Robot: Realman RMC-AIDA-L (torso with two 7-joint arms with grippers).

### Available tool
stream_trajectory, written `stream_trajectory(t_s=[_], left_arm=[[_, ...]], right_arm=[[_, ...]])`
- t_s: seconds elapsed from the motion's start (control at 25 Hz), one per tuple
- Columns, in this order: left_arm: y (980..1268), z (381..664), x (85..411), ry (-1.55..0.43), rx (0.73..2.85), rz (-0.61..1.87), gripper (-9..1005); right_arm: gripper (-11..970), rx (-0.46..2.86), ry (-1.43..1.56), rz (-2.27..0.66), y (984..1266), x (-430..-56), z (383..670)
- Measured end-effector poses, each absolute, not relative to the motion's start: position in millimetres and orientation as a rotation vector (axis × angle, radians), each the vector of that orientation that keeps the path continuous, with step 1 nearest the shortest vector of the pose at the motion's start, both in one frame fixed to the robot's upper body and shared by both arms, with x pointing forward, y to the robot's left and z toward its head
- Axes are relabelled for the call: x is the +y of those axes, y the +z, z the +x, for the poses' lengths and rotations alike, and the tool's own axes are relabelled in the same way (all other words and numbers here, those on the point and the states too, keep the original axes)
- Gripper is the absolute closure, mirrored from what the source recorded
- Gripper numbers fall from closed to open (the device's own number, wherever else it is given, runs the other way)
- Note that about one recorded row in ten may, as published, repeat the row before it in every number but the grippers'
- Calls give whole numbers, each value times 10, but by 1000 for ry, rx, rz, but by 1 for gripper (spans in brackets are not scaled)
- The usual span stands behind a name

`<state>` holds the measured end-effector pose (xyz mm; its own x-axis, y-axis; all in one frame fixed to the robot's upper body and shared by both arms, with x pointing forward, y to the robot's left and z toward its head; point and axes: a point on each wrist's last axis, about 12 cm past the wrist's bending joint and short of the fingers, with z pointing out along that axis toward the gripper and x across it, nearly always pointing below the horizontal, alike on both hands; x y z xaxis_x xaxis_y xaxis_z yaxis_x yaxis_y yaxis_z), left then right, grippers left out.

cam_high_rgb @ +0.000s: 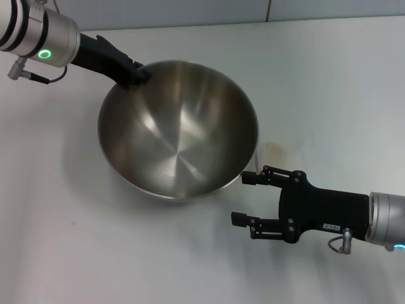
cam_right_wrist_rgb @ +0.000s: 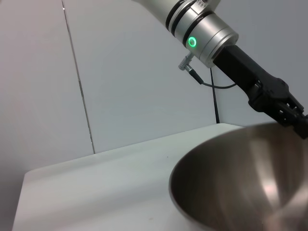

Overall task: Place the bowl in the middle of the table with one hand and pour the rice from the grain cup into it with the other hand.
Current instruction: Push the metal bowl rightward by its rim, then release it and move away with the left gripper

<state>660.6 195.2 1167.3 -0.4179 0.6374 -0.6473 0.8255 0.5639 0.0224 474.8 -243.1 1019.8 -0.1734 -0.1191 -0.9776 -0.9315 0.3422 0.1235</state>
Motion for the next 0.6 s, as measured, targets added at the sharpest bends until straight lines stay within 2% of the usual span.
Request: stream_trajectory(t_s=[0.04,0.28,0.6], left_arm=[[11673,6608,1952,-399,2187,1164,950],[11670,6611,1952,-397,2182,1159,779],[11675,6612,1948,-405,2177,1153,515]], right_arm=[[165,1570,983,-979,10198,-2431,4748],[165,1570,983,-978,10199,-2431,4749],[164,1569,983,-979,10201,-2428,4753]])
